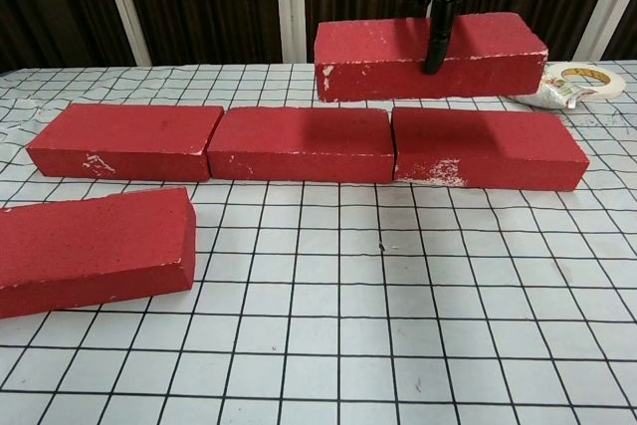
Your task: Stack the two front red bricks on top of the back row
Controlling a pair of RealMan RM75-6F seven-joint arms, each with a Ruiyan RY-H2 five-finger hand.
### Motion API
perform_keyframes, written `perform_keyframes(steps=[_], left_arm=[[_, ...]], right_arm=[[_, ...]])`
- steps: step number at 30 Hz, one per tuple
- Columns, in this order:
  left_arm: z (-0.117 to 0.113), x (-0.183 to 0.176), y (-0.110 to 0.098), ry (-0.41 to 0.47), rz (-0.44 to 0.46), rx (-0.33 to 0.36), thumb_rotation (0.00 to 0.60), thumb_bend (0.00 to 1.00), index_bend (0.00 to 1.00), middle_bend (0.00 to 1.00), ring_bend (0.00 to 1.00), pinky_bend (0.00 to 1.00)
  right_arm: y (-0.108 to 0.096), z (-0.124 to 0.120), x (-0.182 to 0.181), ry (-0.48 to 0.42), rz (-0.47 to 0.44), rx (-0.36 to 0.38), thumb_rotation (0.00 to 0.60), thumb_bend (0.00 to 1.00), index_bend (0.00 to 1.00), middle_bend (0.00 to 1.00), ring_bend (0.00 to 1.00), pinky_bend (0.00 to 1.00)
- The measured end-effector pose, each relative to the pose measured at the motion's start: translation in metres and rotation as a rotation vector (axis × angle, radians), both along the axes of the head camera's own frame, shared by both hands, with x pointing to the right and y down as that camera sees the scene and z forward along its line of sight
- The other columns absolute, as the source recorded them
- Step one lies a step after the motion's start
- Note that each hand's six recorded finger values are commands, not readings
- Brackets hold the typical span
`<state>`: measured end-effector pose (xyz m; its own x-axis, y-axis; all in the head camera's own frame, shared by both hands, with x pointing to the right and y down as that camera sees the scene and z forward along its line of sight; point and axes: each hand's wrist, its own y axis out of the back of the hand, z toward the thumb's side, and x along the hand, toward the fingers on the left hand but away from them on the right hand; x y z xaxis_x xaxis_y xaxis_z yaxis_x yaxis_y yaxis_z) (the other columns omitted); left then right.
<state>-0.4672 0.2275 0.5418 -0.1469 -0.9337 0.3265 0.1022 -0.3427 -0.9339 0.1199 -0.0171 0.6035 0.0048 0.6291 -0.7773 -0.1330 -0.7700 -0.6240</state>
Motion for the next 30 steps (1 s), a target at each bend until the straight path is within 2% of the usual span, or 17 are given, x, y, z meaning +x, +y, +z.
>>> perform_keyframes(steps=[16,30], left_arm=[[0.007,0.001,0.000,-0.015,-0.002,-0.028,0.600,0.00,0.06,0.00,0.00,0.10],[0.005,-0.003,-0.001,-0.020,-0.018,-0.019,0.600,0.00,0.06,0.00,0.00,0.10]], right_arm=[[0.002,0.043,-0.007,0.006,0.000,-0.025,0.600,0.24,0.18,0.24,0.09,0.00],[0.006,0.053,-0.010,0.014,-0.007,-0.033,0.600,0.24,0.18,0.24,0.09,0.00]])
